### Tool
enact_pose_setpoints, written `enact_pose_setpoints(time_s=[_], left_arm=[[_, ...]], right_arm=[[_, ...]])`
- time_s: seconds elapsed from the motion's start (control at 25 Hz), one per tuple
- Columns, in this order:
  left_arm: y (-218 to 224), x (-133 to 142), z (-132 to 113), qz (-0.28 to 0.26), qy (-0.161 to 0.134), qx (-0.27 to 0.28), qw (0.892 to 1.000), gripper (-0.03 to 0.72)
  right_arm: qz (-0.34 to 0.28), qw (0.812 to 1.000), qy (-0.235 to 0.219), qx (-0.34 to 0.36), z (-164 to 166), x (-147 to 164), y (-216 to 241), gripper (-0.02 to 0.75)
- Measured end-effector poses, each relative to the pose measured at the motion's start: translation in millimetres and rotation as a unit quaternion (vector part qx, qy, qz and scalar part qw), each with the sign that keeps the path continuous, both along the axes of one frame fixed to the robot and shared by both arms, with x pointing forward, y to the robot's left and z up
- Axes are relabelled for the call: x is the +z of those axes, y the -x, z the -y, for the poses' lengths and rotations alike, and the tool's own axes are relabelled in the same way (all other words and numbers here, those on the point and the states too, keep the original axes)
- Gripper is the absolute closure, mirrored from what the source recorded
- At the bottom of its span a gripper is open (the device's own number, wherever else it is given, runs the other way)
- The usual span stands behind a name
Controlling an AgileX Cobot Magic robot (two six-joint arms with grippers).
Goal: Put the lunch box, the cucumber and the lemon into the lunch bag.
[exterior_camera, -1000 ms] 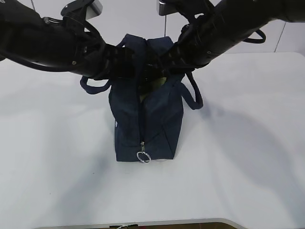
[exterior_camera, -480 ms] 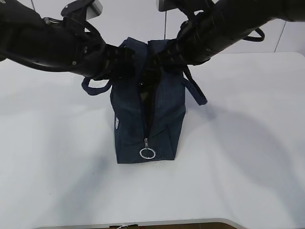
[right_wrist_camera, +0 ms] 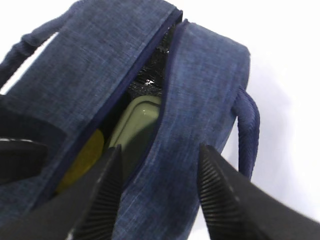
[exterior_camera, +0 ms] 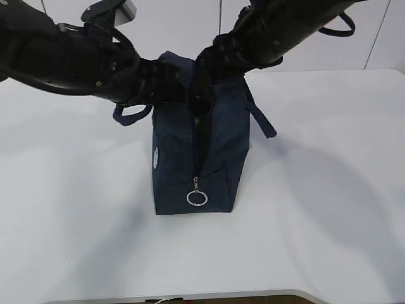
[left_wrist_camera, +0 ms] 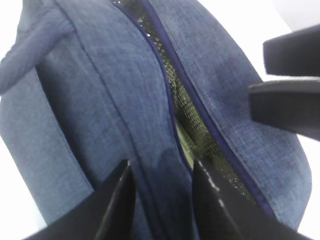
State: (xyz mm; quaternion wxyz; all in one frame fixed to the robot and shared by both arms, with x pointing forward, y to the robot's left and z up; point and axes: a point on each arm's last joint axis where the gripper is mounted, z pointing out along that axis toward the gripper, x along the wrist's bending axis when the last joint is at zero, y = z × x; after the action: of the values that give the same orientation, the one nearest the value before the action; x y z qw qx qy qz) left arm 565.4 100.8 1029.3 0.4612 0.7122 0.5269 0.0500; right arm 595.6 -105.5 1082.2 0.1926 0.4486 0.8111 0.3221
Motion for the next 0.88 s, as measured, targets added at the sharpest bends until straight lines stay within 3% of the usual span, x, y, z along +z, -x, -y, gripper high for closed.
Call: enact_pose_setpoints(time_s=[0.24, 0.52, 0.88], left_arm=[[2, -1, 1, -0.005, -0.001, -0.009, 1.0, 0.377], [2, 3, -6, -0.004, -0.008, -0.017, 1.0, 0.253], [6, 16, -19, -0.003, -0.009, -0.044, 0.999, 0.235]], right_arm=[[-0.002, 0.999, -0.025, 0.038, -5, 17, 8, 0.342], [-0.004, 0.997, -0.034, 0.07, -3, 33, 23, 0.342], [0.006, 0.994, -0.023, 0.109, 5, 57, 43, 0.342]])
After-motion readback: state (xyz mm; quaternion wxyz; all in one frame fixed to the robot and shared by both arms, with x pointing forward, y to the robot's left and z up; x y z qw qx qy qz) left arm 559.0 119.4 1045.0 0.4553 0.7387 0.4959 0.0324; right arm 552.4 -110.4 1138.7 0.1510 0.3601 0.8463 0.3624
